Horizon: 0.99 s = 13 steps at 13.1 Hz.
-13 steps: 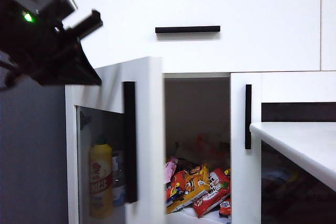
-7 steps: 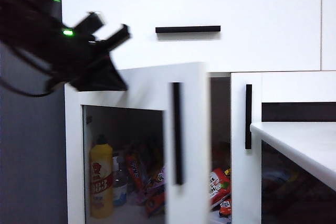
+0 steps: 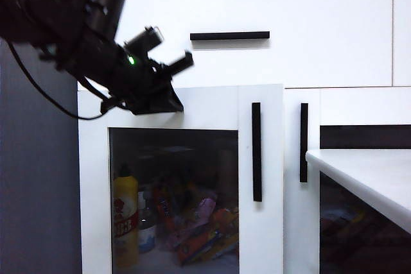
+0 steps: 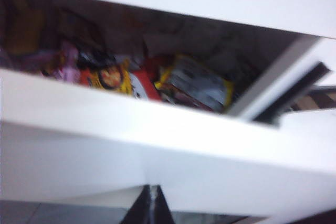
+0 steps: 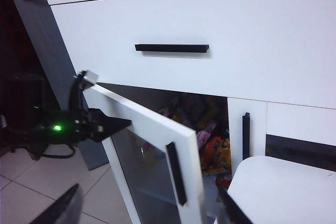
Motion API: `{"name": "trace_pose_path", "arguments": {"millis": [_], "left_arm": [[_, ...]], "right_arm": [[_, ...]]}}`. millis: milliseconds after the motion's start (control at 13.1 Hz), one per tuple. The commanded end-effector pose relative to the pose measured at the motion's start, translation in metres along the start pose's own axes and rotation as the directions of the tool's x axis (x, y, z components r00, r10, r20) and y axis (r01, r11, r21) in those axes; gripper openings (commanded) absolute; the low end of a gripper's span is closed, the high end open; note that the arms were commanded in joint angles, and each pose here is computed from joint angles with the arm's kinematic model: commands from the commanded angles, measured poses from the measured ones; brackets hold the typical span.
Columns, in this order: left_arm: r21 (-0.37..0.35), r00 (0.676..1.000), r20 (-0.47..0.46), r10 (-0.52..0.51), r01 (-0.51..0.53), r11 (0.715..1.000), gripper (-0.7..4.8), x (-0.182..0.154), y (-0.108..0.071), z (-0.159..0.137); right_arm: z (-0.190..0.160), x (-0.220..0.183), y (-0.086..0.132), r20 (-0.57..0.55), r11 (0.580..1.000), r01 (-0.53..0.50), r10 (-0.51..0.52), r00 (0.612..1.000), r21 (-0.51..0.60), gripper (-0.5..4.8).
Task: Open the left door of the white cabinet, pick up a can of beverage from the table on the right, place it inside the cabinet, and finally close the cabinet door.
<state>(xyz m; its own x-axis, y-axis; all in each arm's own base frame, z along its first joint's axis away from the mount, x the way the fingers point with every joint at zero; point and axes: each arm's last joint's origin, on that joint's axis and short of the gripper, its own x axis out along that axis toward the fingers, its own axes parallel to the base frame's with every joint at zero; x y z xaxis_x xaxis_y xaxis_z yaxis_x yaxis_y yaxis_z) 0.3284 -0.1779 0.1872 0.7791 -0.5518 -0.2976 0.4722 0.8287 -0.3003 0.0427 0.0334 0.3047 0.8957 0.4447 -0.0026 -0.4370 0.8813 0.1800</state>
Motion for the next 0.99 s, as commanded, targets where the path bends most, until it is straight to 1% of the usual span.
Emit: {"name": "trace_pose_path", "arguments": {"millis": [76, 228, 381, 533, 685, 761, 838, 914, 990], "left_arm": [[0.024, 0.999, 0.042, 0.004, -0.005, 1.000, -0.06, 0.016, 0.001, 0.005], [0.026, 0.999, 0.049, 0.002, -0.003, 1.000, -0.06, 0.031, 0.002, 0.008], [0.030, 0.997, 0.074, -0.005, 0.003, 1.000, -0.06, 0.048, 0.002, 0.017], [0.087, 0.994, 0.106, 0.009, -0.018, 0.996, -0.06, 0.059, 0.002, 0.025], [0.099, 0.993, 0.118, 0.001, -0.013, 0.995, -0.06, 0.060, 0.003, 0.031], [0.100, 0.993, 0.117, -0.023, 0.011, 0.995, -0.06, 0.057, 0.001, 0.034], [0.104, 0.991, 0.129, -0.037, 0.024, 0.994, -0.06, 0.053, -0.002, 0.040], [0.105, 0.990, 0.137, -0.038, 0.023, 0.994, -0.06, 0.046, -0.006, 0.049], [0.097, 0.993, 0.116, -0.002, -0.009, 0.995, -0.06, 0.036, -0.008, 0.057]], "right_arm": [[0.003, -0.001, 0.000, 0.015, 1.000, 0.001, -0.001, 1.000, 0.007, 3.27], [0.003, -0.001, 0.000, 0.016, 1.000, 0.002, -0.002, 1.000, 0.007, 3.27], [0.003, -0.001, 0.000, 0.016, 1.000, 0.002, -0.002, 1.000, 0.007, 3.27], [0.003, -0.001, 0.000, 0.016, 1.000, 0.010, -0.010, 1.000, 0.007, 3.27], [0.002, -0.001, -0.001, 0.010, 1.000, 0.024, -0.024, 1.000, 0.003, 3.27], [0.002, -0.001, -0.002, 0.014, 0.999, 0.049, -0.049, 0.999, 0.003, 3.27], [0.002, -0.001, -0.002, 0.014, 0.999, 0.050, -0.050, 0.999, 0.003, 3.27], [0.002, -0.001, -0.002, 0.014, 0.999, 0.049, -0.049, 0.999, 0.003, 3.27], [0.002, -0.001, -0.002, 0.014, 0.999, 0.048, -0.049, 0.999, 0.003, 3.27]]}}
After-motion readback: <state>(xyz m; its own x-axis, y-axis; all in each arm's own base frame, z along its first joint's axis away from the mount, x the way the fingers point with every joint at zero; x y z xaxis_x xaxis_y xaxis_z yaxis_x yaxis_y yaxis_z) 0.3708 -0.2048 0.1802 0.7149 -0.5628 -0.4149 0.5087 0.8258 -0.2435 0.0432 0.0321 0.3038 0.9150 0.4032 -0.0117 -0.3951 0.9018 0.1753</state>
